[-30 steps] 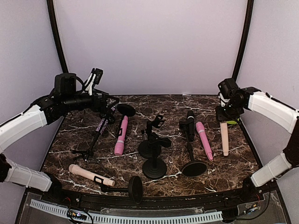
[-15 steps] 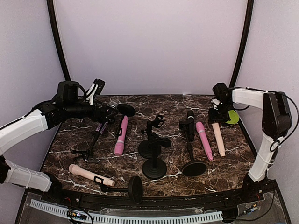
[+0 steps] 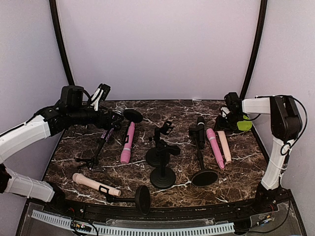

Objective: Remove the microphone from the stand
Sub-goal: Place the microphone at the center of the board.

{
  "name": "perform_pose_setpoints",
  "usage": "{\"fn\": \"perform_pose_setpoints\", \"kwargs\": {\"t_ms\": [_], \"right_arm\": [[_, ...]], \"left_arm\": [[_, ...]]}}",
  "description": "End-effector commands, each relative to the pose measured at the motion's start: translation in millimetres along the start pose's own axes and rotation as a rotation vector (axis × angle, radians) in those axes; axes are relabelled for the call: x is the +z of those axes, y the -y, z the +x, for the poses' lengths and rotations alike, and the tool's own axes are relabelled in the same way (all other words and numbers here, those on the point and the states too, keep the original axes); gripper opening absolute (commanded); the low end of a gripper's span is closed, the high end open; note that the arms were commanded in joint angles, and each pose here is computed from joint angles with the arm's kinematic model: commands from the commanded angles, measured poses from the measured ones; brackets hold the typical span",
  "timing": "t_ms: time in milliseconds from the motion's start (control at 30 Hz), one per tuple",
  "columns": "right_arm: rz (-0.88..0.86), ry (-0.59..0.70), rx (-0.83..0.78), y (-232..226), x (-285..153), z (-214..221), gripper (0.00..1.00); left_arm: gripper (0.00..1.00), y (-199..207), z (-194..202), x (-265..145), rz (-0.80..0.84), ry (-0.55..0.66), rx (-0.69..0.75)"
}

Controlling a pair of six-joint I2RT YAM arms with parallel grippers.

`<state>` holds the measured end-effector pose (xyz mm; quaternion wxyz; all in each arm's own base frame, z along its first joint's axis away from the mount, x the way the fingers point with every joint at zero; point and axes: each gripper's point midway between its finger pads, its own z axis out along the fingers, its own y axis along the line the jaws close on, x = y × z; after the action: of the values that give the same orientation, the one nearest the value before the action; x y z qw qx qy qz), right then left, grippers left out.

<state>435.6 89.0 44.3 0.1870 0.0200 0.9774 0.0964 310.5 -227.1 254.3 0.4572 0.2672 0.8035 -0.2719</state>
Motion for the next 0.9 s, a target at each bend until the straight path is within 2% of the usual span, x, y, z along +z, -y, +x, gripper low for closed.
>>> {"fn": "perform_pose_setpoints", "kwargs": {"t_ms": [0,600,867], "right_arm": [[-0.06,0.06,0.053,-2.1,8.3,-9.0,0.44],[-0.106,0.079,0.096,-5.6,19.1,-6.0,0.63],[-0.09,0.135,0.099,-3.4,0.2,-17.0,0.67]], "left_arm": [[0.9,-3.8,5.5,-0.2,-0.013,-0.016,0.005],[0.9,-5.6,5.6,-0.5,-0.024,-0.017,0.009],[0.9,-6.9,6.1,-0.5,-0.032,-0.02,0.012]]}}
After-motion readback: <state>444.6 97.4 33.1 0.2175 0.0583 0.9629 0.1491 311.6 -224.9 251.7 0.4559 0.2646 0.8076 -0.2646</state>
